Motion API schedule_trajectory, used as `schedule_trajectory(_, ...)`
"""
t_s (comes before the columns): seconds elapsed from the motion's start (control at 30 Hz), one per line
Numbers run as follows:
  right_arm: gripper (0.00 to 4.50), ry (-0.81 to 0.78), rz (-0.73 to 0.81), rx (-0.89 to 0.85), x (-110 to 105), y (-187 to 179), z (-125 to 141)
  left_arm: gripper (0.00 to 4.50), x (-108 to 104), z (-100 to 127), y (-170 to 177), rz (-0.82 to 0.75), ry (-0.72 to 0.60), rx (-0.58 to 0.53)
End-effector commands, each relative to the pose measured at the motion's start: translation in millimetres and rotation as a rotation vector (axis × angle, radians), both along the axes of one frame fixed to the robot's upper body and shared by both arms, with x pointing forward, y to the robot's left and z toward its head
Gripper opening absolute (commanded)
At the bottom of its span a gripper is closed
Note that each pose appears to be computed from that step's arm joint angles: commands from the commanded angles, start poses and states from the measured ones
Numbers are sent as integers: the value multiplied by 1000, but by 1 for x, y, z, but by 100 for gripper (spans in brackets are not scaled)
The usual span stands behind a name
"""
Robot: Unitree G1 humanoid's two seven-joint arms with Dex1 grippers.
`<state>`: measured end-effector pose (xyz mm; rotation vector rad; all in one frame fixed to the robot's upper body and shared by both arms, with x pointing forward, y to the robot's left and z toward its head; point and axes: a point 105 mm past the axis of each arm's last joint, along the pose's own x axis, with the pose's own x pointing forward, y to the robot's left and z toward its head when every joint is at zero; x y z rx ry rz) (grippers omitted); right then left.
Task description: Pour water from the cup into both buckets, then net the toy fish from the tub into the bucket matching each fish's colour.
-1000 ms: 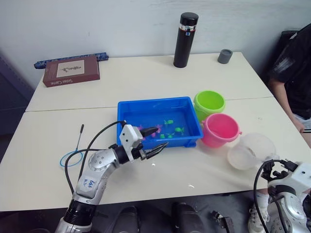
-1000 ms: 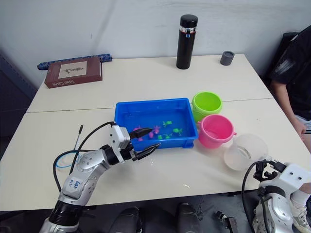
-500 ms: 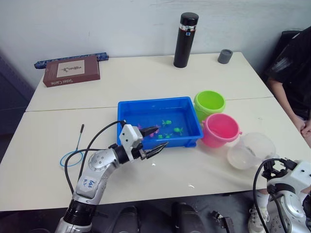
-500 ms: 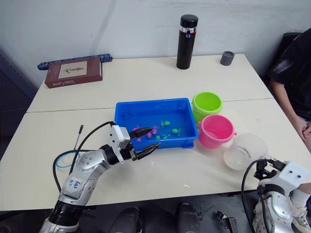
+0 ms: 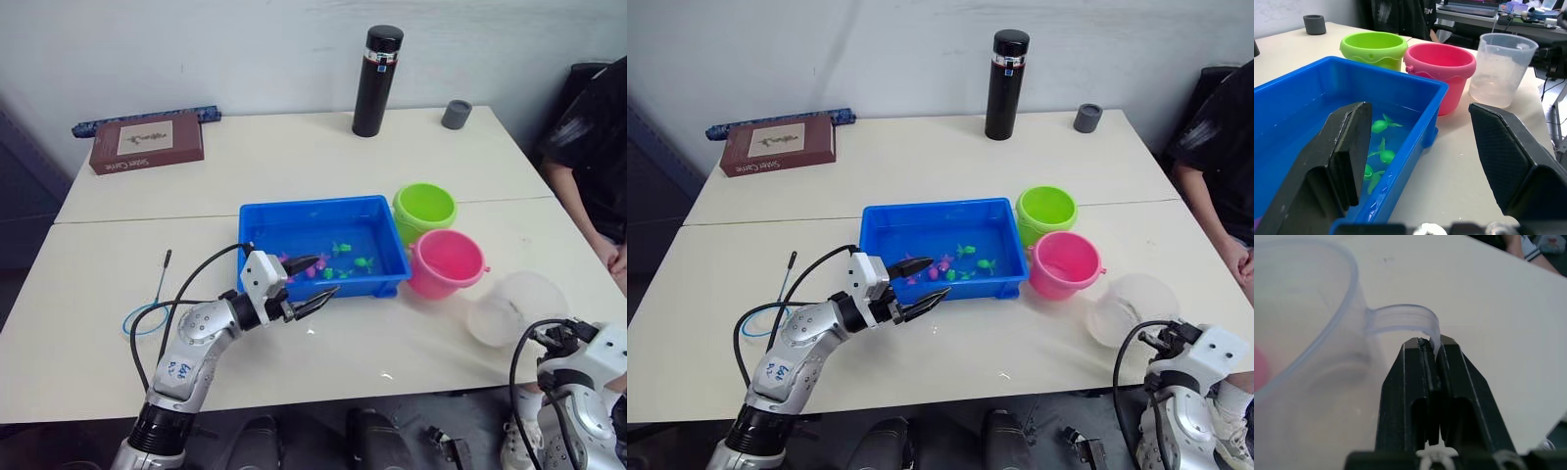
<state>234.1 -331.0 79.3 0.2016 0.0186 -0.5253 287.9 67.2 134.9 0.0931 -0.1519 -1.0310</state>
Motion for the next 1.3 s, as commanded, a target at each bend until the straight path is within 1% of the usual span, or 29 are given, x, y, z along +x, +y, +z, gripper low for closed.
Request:
schedule_trajectory(0.03,4,28,-40,-20,-9,-10,-3,345,-4,13,0,-6,-50,-13)
schedule_trajectory(0.43,4,29,-49,-16,-10,-11,-4,345,-3,13,-1,-9,-51,-12)
schedule_trajectory(0.77,4,-21,-116,-41,-18,-35,16,345,-3,12,0,-12,-50,-8)
schedule_trajectory(0.9,4,-54,-125,-81,-21,-42,35,345,-2,13,1,-20,-72,14)
schedule_trajectory(1.03,4,-87,-107,-123,-18,-43,54,345,4,15,4,2,-68,9)
schedule_trajectory(1.1,4,-107,-89,-151,-15,-41,67,345,6,16,5,8,-56,-3)
schedule_trajectory(1.2,4,-131,-29,-256,-3,-31,91,345,6,18,4,-2,-58,0)
schedule_trajectory(1.3,4,-139,18,-316,6,-23,103,345,5,21,3,-11,-53,-3)
